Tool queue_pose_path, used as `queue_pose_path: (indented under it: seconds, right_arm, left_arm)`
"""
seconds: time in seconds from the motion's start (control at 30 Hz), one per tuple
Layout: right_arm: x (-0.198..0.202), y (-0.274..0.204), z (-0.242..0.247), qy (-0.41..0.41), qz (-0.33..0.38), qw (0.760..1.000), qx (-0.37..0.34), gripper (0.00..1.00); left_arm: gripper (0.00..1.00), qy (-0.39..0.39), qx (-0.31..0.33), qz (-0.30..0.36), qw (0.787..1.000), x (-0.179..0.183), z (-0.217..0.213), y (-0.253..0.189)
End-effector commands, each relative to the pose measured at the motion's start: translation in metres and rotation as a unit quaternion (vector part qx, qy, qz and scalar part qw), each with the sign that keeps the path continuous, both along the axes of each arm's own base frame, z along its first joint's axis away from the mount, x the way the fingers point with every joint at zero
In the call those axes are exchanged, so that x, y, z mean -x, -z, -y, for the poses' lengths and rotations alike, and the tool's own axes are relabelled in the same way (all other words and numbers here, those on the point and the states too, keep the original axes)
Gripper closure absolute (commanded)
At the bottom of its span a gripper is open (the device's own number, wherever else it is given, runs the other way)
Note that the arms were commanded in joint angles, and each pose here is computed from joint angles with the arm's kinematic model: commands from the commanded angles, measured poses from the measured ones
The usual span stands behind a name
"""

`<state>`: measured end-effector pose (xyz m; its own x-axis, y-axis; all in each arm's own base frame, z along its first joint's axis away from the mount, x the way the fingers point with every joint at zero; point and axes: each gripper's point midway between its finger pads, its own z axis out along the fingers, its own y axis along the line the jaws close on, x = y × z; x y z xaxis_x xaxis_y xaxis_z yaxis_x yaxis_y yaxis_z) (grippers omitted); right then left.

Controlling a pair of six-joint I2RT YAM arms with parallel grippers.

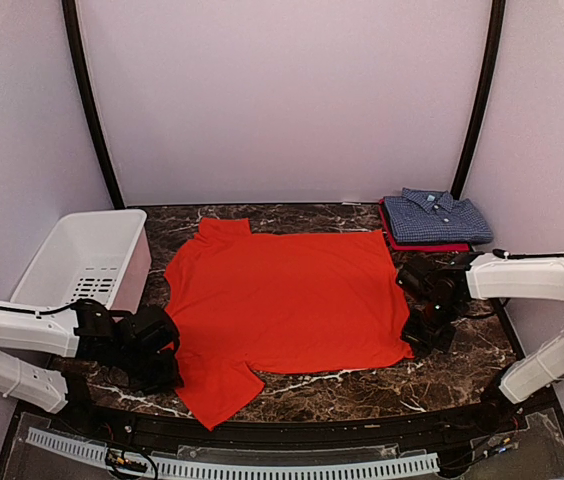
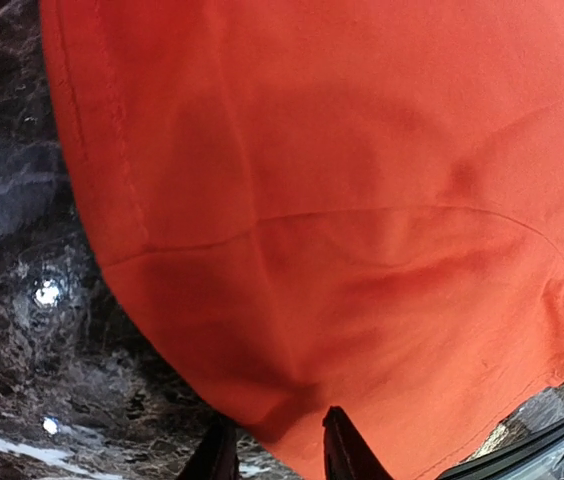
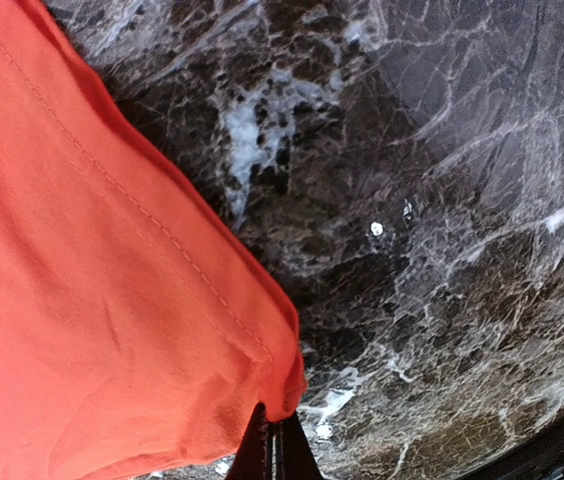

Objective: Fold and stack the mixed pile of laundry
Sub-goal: Pick up the flattened T-shirt from the center of the board.

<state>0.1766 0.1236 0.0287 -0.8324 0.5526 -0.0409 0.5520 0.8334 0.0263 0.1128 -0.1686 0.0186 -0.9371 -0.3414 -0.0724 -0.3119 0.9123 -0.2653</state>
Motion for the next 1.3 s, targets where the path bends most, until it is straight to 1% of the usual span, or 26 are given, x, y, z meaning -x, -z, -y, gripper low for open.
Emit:
queue_pose_path:
  seconds: [0.0, 0.1, 0.13, 0.17, 0.2, 0.27, 0.33, 0.5, 0.63, 0.87, 1.1, 1.27]
  right_arm:
    - [-0.002, -0.003, 0.001, -0.005, 0.017, 1.0, 0.001, 1.0]
    - [-0.001, -0.003, 0.001, -0.004, 0.018, 1.0, -0.003, 1.0]
    - [-0.001, -0.004, 0.001, -0.004, 0.02, 1.0, -0.006, 1.0]
    - [0.0, -0.004, 0.001, -0.002, 0.021, 1.0, -0.007, 1.0]
    - [0.001, -0.004, 0.002, -0.001, 0.023, 1.0, -0.009, 1.0]
    - [0.002, -0.006, 0.002, 0.004, 0.026, 1.0, -0.013, 1.0]
    - [0.003, -0.008, 0.003, 0.006, 0.031, 0.999, -0.018, 1.0]
    - [-0.004, -0.02, -0.001, 0.007, 0.056, 0.998, -0.034, 1.0]
    - [-0.013, -0.033, -0.002, 0.005, 0.079, 0.996, -0.034, 1.0]
    - [-0.021, -0.045, 0.006, 0.014, 0.096, 0.995, -0.032, 1.0]
    - [-0.036, -0.061, 0.018, 0.02, 0.123, 0.992, -0.03, 1.0]
    - [-0.05, -0.061, 0.018, 0.015, 0.132, 0.991, -0.033, 1.0]
  left_arm:
    - [0.76, -0.01, -0.007, 0.007, 1.0, -0.003, -0.002, 0.005]
    - [0.85, -0.015, -0.004, 0.014, 1.0, -0.004, -0.003, 0.0]
    - [0.9, -0.019, -0.006, 0.018, 1.0, -0.005, -0.006, -0.001]
    - [0.93, -0.022, 0.003, 0.027, 0.999, -0.007, -0.005, -0.007]
    - [0.98, -0.029, 0.0, 0.03, 0.999, -0.007, -0.008, -0.009]
    - [1.0, -0.041, 0.008, 0.041, 0.998, -0.009, -0.012, -0.019]
    - [1.0, -0.05, 0.02, 0.052, 0.997, -0.01, -0.015, -0.031]
    - [1.0, -0.057, 0.015, 0.068, 0.996, -0.018, -0.023, -0.05]
    - [1.0, -0.06, 0.005, 0.079, 0.995, -0.029, -0.026, -0.06]
    - [1.0, -0.064, 0.0, 0.118, 0.991, -0.051, -0.034, -0.09]
    - [1.0, -0.056, -0.01, 0.135, 0.989, -0.072, -0.033, -0.102]
    - [1.0, -0.055, -0.02, 0.149, 0.987, -0.093, -0.034, -0.106]
